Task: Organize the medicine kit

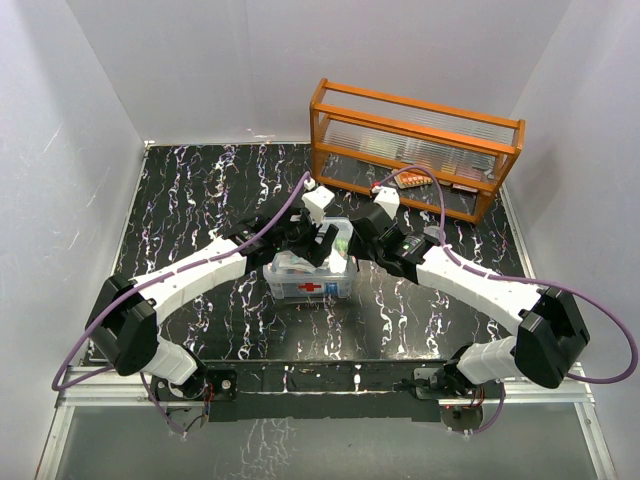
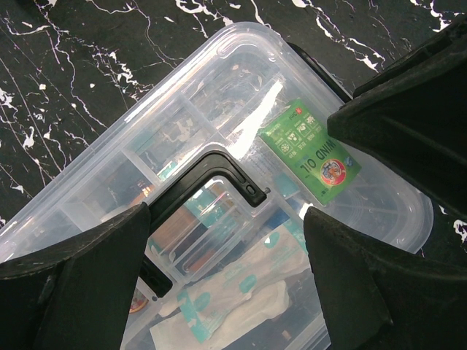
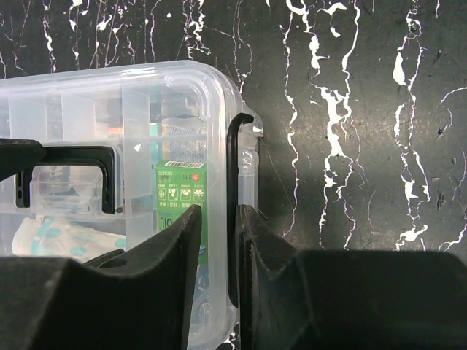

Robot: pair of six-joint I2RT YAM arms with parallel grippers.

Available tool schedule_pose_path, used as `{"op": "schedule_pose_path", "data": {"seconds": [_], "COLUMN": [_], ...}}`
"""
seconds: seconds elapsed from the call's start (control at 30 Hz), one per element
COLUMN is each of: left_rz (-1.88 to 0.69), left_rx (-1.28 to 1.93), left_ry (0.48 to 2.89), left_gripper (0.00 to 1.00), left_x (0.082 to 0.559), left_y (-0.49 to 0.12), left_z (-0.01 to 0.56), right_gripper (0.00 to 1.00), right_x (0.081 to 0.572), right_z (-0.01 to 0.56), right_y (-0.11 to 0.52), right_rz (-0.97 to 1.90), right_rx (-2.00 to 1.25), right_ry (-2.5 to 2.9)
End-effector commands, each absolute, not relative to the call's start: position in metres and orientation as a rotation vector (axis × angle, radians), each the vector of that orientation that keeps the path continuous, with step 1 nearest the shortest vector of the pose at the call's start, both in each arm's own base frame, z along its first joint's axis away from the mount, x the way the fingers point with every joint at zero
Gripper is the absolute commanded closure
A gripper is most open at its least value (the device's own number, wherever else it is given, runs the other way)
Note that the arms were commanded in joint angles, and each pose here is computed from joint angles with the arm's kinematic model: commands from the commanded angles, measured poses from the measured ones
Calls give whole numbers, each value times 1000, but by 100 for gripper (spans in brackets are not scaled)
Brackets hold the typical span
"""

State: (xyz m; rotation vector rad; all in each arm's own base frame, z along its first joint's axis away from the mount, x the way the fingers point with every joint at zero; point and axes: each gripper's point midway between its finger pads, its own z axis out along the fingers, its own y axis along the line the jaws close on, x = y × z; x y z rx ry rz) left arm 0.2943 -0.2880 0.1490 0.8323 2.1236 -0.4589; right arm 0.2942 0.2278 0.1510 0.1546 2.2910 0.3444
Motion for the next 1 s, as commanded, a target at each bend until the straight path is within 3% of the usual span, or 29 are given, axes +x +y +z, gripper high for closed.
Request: {"op": "schedule_pose_path", "data": {"seconds": [0.0, 0.17, 0.37, 0.67, 0.8, 0.97], "left_rz": [-401, -407, -380, -444, -469, -603], "left_rx": [884, 848, 603, 139, -20, -237], "left_ry": [2339, 2311, 2224, 2130, 2221, 2281], "left_gripper": [16, 16, 12, 10, 2, 1], "left_x": [268, 274, 310, 348, 351, 345], "left_y": [-266, -268, -260, -207, -170, -132], "left_z": [99, 113, 172, 242, 229, 196], "right_gripper": [78, 66, 47, 44, 41, 39], "right_x": [290, 293, 295, 295, 297, 306], "right_z": [151, 167, 202, 227, 232, 229], "right_y": [232, 231, 230, 254, 272, 293], "right_rz": [342, 361, 434, 534, 575, 473], "right_rx": [127, 153, 190, 9, -114, -212], "right_ry": [2316, 2273, 2187, 2171, 2174, 2184]}}
